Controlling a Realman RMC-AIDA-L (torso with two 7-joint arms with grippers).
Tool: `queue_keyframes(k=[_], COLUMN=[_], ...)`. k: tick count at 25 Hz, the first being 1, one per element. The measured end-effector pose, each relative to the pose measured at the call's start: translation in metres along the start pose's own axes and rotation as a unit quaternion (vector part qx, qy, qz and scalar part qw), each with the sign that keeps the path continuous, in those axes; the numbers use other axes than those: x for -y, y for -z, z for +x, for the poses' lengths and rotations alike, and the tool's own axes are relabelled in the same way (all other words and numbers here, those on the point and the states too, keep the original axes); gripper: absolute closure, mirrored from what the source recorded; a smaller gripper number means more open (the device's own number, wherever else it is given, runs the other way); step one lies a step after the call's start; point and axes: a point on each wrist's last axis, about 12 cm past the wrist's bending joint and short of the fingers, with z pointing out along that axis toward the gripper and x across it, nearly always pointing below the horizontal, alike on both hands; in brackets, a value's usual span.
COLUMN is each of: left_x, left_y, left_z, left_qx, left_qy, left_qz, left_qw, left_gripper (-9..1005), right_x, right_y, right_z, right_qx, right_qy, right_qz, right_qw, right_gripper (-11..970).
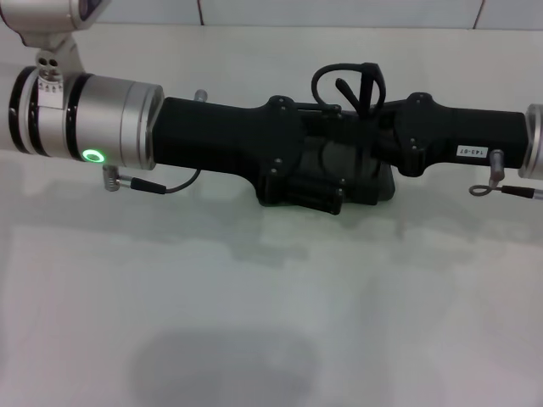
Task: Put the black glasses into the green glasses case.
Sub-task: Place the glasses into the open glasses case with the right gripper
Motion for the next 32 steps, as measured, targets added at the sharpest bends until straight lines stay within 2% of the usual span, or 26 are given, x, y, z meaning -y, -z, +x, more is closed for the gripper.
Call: queue_keyframes(k=[6,11,13,17,21,25,29,32], left_x=[0.0,0.001,0.002,0.003,0.0,-0.004,-0.004,-0.007], left_y=[0.0,0.012,0.024,0.044,0.066,0.087,0.101,0.106], left_z=[0.0,0.003,0.007,0.019,0.025,0.031,0.034,0.036], left_qx=[0.0,0.005,0.019,0.047,0.097,0.152,0.186,0.194], left_qy=[-0.001,-0.002,-0.006,-0.011,-0.011,-0.011,-0.01,-0.004], left_qz=[-0.001,-0.017,-0.04,-0.098,-0.184,-0.271,-0.321,-0.347], left_qw=[1.0,1.0,0.999,0.994,0.978,0.95,0.929,0.918], left_gripper=[171,171,170,170,171,171,170,170], right_x=[-0.001,0.003,0.006,0.012,0.006,-0.005,-0.016,-0.026], right_y=[-0.001,0.012,0.017,0.017,0.009,-0.008,-0.032,-0.052], right_z=[0.001,0.004,0.005,0.007,-0.001,-0.01,-0.013,-0.008], right_qx=[-0.002,0.009,0.015,-0.006,-0.05,-0.085,-0.139,-0.183], right_qy=[-0.001,0.002,0.017,0.084,0.151,0.213,0.273,0.296], right_qz=[-0.004,0.027,0.045,0.089,0.084,0.09,0.1,0.098], right_qw=[1.0,1.0,0.999,0.993,0.984,0.969,0.946,0.932], right_gripper=[851,851,851,851,851,851,852,852])
